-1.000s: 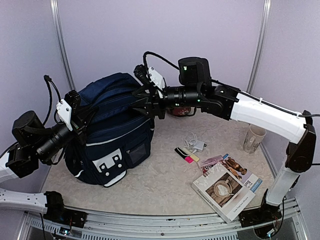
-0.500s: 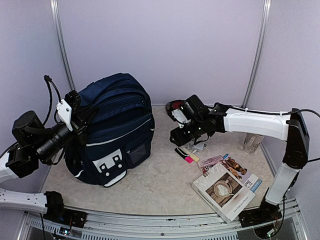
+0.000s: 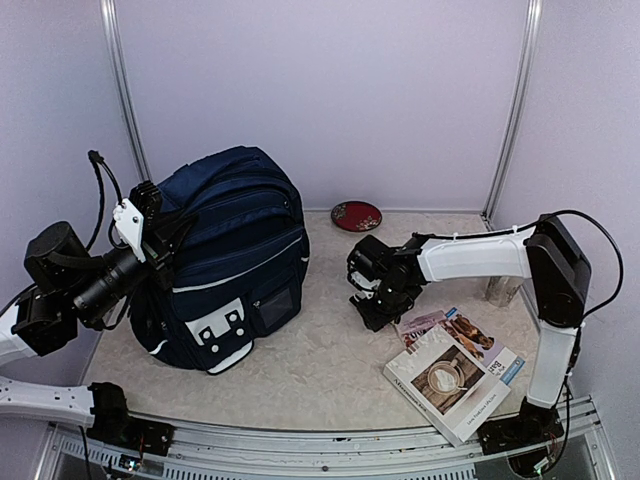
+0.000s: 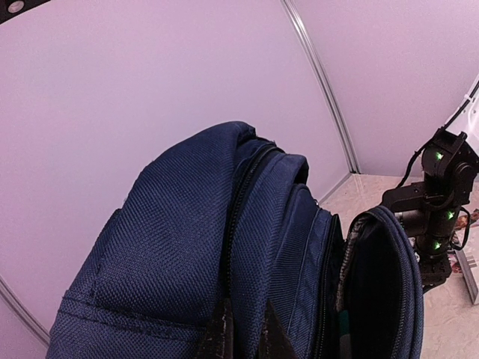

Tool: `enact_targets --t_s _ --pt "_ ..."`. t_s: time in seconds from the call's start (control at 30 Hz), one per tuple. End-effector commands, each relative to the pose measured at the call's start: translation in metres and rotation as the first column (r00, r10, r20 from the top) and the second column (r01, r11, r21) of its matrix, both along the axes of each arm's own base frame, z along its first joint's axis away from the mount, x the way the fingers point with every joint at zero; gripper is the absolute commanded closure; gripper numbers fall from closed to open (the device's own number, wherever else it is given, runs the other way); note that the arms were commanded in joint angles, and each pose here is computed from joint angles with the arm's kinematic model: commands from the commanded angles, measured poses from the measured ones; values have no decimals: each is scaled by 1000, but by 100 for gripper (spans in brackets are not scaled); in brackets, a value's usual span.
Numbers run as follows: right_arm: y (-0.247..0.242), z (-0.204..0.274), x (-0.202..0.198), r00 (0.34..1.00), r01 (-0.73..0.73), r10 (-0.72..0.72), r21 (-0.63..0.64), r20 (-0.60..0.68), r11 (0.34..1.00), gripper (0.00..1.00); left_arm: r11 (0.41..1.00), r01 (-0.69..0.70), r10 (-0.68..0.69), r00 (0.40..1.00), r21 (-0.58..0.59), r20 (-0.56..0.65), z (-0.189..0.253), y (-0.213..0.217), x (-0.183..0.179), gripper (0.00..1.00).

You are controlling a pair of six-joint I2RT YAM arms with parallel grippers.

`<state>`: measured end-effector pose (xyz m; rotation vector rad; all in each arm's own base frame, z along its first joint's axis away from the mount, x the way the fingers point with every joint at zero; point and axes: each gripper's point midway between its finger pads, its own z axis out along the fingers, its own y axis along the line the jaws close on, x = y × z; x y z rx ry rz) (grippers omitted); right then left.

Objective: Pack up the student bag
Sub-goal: Pick up the pen from the center of the board.

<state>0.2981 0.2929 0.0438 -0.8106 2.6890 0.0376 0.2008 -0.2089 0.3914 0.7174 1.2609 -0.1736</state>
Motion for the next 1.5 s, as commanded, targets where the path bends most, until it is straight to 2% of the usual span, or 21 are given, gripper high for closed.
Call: enact_targets --t_s 0.0,0.2,0.6,0.63,0.77,0.83,0.93,1.03,1.1,1.17,1.23,1.33,1.4,1.47 --pt "-10 -13 8 1000 22 -22 -33 -6 999 58 997 21 -20 1000 -68 11 11 -1 -2 100" --pt "-10 -24 18 1000 9 -9 -66 -7 998 60 997 21 -20 1000 -68 11 11 -1 -2 100" --pt "23 -27 43 998 -66 67 -33 11 997 61 997 18 -17 1000 -70 13 12 1 -2 100" --pt "24 -26 44 998 -68 68 -33 13 997 63 997 18 -17 1000 -71 13 12 1 -2 100" --pt "28 -21 42 996 -86 86 -12 9 996 82 997 17 -16 1000 -71 14 12 1 -2 100" --pt "34 -15 36 993 -119 119 30 -1 992 85 997 18 -17 1000 -71 14 12 1 -2 100" --pt "58 7 16 973 -224 230 186 -15 957 87 997 17 -16 1000 -70 12 12 1 -2 100" --pt "80 40 -12 933 -338 360 366 8 867 87 997 17 -17 1000 -70 12 12 1 -2 100" --pt "92 75 -28 901 -410 427 476 78 778 87 997 18 -17 1000 -72 13 12 1 -2 100" --pt "101 121 -43 858 -493 476 570 194 657 88 997 20 -19 1000 -74 12 12 1 -2 100" --pt "105 184 -63 791 -596 494 636 361 490 88 997 23 -22 1000 -68 11 11 -1 -2 100" --pt "102 259 -86 677 -725 433 638 595 258 90 997 24 -23 1000 -69 9 11 -1 -1 100" --pt "98 307 -99 582 -806 339 579 739 122 93 997 24 -24 1000 -72 8 12 -1 -1 100" --pt "96 344 -108 494 -864 256 502 831 39 95 997 26 -25 1000 -74 9 12 -1 -2 100"
